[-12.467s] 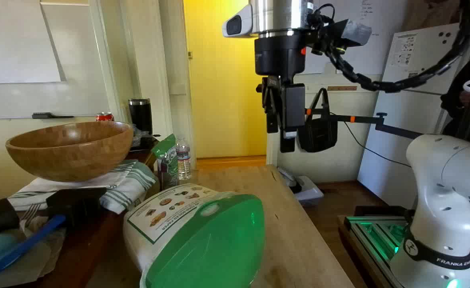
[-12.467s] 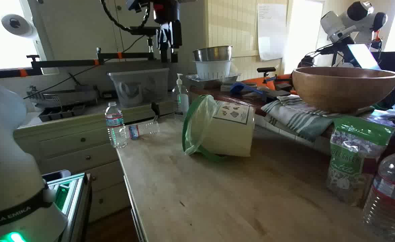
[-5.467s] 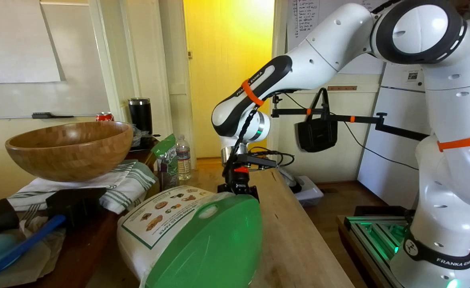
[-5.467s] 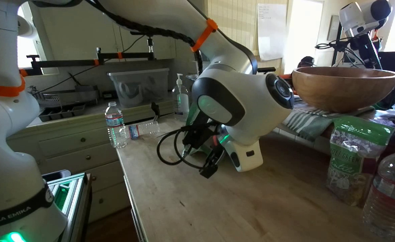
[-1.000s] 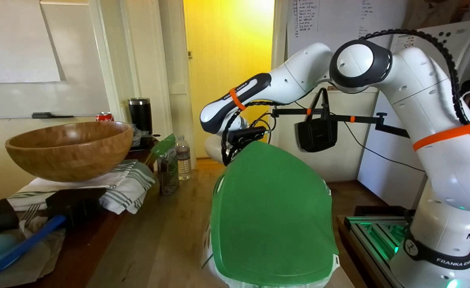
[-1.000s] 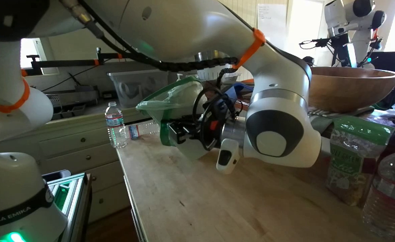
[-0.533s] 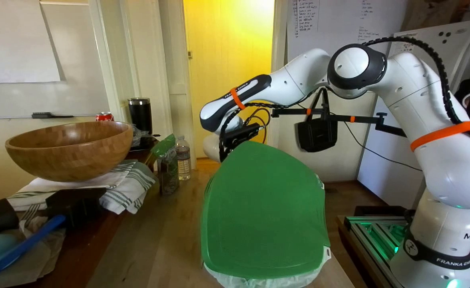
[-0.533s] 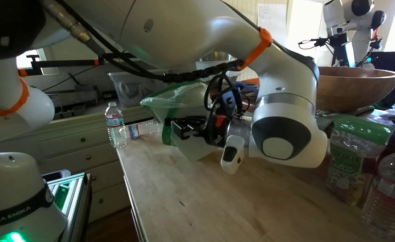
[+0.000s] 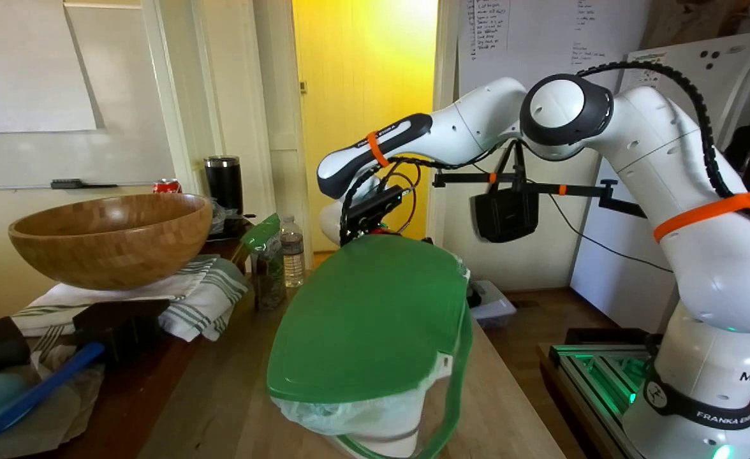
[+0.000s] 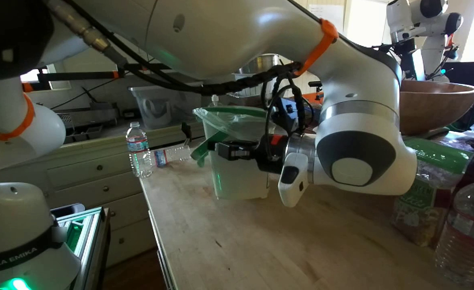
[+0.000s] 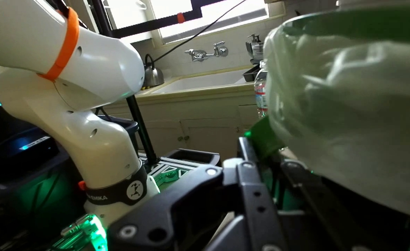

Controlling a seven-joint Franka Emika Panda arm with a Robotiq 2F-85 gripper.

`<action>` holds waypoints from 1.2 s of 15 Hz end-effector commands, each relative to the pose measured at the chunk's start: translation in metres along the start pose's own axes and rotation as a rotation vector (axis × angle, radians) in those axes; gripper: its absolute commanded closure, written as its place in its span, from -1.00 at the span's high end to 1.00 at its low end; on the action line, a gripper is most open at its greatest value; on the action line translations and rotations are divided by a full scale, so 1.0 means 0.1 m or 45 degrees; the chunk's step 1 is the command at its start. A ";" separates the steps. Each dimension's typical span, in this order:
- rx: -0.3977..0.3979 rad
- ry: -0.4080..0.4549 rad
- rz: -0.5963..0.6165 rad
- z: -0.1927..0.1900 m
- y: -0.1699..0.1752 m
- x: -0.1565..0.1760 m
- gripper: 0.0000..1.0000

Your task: Put the bin upright

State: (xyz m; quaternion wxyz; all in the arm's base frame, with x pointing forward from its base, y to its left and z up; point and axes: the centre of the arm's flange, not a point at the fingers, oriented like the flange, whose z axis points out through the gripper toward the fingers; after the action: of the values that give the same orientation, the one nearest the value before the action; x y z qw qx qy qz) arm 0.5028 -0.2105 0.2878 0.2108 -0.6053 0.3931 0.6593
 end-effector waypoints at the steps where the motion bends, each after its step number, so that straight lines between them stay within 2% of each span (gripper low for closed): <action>1: -0.044 0.031 0.088 -0.17 0.00 -0.01 -0.17; 6: -0.095 0.085 0.172 -0.13 0.04 0.09 0.58; 9: -0.087 0.167 0.236 -0.10 0.13 0.09 1.00; 14: -0.046 0.318 0.353 -0.20 0.24 0.07 1.00; 18: -0.024 0.463 0.366 -0.24 0.27 -0.09 1.00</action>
State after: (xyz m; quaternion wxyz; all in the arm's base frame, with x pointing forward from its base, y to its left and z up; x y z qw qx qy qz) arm 0.4989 -0.2460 0.3002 0.0481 -0.6282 0.4943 0.5989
